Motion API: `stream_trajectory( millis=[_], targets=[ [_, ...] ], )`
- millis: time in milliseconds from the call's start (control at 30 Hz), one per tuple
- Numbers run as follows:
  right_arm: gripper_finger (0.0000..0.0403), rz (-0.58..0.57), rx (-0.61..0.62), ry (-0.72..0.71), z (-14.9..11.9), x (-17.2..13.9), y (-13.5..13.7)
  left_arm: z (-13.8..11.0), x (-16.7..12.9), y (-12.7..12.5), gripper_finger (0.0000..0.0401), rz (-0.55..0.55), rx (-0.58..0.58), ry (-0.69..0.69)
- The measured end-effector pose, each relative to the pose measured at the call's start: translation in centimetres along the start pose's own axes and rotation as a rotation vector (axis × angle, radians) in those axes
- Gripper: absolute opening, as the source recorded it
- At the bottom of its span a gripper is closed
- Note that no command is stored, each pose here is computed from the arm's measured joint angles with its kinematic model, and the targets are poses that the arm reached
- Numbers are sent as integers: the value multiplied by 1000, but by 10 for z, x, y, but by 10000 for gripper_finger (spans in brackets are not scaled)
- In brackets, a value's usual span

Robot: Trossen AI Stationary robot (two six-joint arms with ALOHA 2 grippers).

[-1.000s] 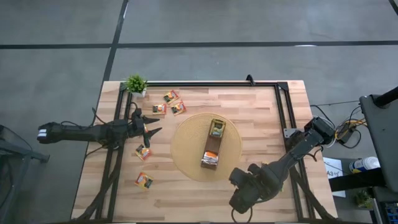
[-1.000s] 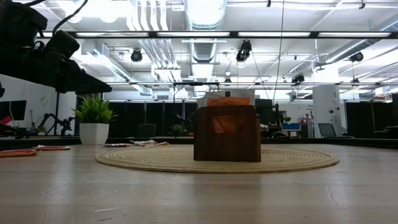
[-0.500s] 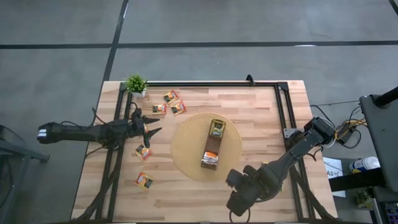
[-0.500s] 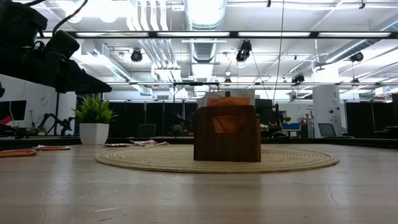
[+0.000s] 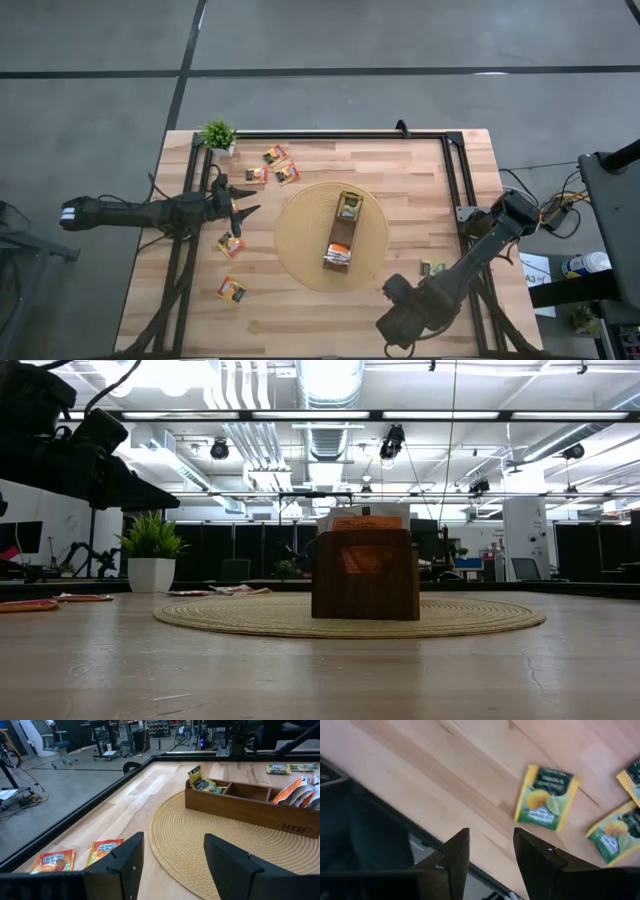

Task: Pick & Place Tea
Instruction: Put the left yellow tea bag into the top section of the wooden organizer

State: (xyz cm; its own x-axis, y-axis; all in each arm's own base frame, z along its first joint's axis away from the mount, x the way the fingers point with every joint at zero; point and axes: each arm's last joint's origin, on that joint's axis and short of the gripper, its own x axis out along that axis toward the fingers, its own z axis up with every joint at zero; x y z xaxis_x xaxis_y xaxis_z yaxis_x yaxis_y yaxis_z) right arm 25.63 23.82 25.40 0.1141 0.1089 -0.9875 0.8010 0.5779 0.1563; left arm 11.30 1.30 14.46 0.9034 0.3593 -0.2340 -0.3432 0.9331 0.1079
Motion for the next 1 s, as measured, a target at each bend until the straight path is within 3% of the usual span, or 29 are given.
stream_trajectory(
  millis=[233,400,667,1000],
  targets=[
    [151,-79,49,30,-4,33,-17,0,0,0,202,0,0,0],
    [148,-76,61,88,-4,62,-28,0,0,0,202,0,0,0],
    [143,-131,177,84,-2,99,-56,0,0,0,202,0,0,0],
    [125,-176,185,213,-4,116,-74,0,0,0,202,0,0,0]
  ],
)
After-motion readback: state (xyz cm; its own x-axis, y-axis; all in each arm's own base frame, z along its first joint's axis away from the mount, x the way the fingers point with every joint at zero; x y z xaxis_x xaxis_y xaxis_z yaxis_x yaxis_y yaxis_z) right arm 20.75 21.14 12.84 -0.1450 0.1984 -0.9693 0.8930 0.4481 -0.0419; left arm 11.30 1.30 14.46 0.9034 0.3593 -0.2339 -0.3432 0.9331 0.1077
